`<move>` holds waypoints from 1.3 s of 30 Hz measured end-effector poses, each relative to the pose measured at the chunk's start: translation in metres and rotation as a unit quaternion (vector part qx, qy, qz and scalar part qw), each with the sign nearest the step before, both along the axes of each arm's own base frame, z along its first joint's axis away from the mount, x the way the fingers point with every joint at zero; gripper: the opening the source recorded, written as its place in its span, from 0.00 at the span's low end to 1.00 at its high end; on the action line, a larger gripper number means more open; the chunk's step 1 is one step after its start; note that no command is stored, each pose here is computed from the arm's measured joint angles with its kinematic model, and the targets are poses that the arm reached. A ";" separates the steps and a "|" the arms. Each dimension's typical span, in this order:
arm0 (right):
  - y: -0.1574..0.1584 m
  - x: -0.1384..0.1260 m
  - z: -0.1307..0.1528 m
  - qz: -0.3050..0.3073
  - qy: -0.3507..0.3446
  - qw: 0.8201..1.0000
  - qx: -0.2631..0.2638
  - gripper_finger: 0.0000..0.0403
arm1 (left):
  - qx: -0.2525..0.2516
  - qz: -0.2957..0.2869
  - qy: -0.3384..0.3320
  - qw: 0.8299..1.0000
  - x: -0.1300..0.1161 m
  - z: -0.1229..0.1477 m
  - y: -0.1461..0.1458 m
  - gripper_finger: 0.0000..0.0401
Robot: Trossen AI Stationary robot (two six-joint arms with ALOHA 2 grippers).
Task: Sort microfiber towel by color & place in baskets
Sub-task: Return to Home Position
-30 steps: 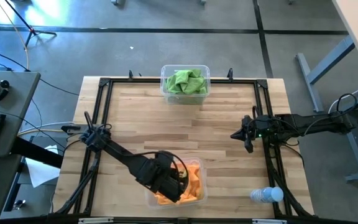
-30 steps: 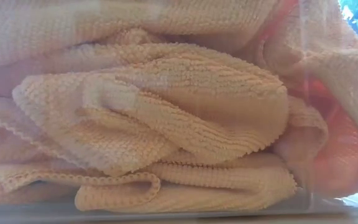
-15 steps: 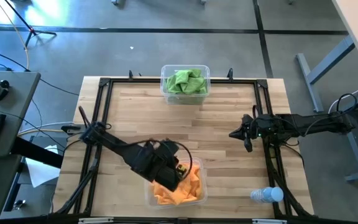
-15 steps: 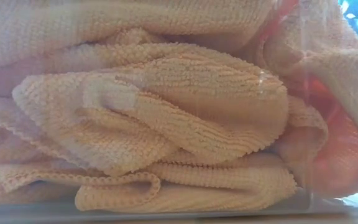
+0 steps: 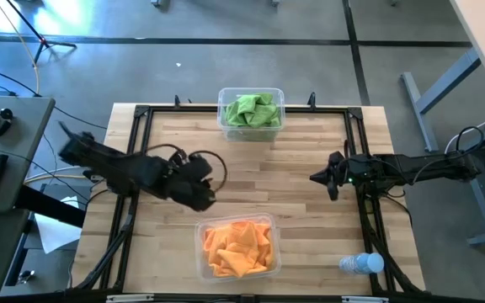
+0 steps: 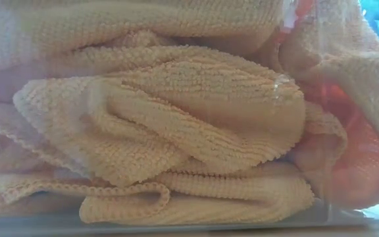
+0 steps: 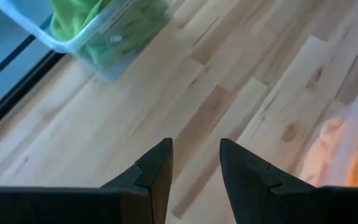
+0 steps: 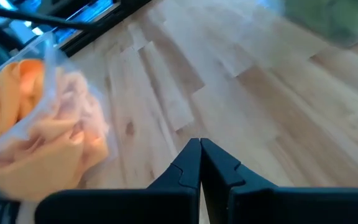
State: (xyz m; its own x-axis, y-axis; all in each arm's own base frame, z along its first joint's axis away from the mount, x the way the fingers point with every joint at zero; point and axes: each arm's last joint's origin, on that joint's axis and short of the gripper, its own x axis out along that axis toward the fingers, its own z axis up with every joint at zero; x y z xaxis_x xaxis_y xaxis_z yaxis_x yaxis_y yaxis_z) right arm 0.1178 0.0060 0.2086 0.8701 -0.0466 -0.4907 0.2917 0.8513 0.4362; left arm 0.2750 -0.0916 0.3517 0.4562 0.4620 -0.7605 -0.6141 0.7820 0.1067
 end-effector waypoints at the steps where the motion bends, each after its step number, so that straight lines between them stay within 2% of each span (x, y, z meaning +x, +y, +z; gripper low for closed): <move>1: 0.000 0.000 0.000 -0.007 0.000 1.000 -0.003 0.00 | 0.004 -0.013 -0.004 1.000 -0.006 -0.004 0.004 0.30; 9: -0.004 0.000 0.000 -0.060 -0.002 0.997 -0.046 0.00 | 0.025 -0.122 -0.091 0.988 -0.059 -0.039 0.027 0.30; 15: -0.005 0.000 0.002 -0.075 -0.008 0.996 -0.056 0.00 | 0.075 -0.229 -0.161 0.957 -0.086 -0.073 0.036 0.30; 19: -0.005 0.001 0.004 -0.063 -0.016 0.995 -0.081 0.00 | 0.112 -0.285 -0.166 0.937 -0.100 -0.099 0.040 0.30; 24: -0.005 0.001 0.004 -0.053 -0.015 0.993 -0.102 0.00 | 0.115 -0.297 -0.164 0.934 -0.104 -0.118 0.042 0.30; 27: -0.006 0.001 0.004 -0.050 -0.012 0.991 -0.120 0.00 | 0.130 -0.300 -0.134 0.936 -0.103 -0.130 0.045 0.30; 29: -0.006 0.001 0.004 -0.055 -0.011 0.990 -0.131 0.00 | 0.142 -0.281 -0.112 0.942 -0.104 -0.139 0.051 0.30; 32: -0.007 0.001 0.004 -0.052 -0.007 0.987 -0.154 0.00 | 0.121 -0.229 -0.110 0.960 -0.105 -0.151 0.061 0.30; 35: -0.007 0.001 0.005 -0.051 -0.004 0.984 -0.171 0.00 | 0.090 -0.223 -0.135 0.961 -0.105 -0.161 0.067 0.30; 39: -0.007 0.001 0.005 -0.040 0.000 0.980 -0.193 0.00 | 0.089 -0.241 -0.196 0.946 -0.104 -0.170 0.072 0.30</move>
State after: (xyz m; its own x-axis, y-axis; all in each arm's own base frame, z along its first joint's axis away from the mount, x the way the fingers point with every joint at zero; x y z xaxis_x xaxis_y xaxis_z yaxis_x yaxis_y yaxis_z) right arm 0.1188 -0.0012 0.2131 0.8557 -0.2964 -0.4241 0.3641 0.9273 0.0865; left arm 0.1714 -0.0192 0.1820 0.8772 0.2342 -0.4191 -0.2111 0.9722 0.1016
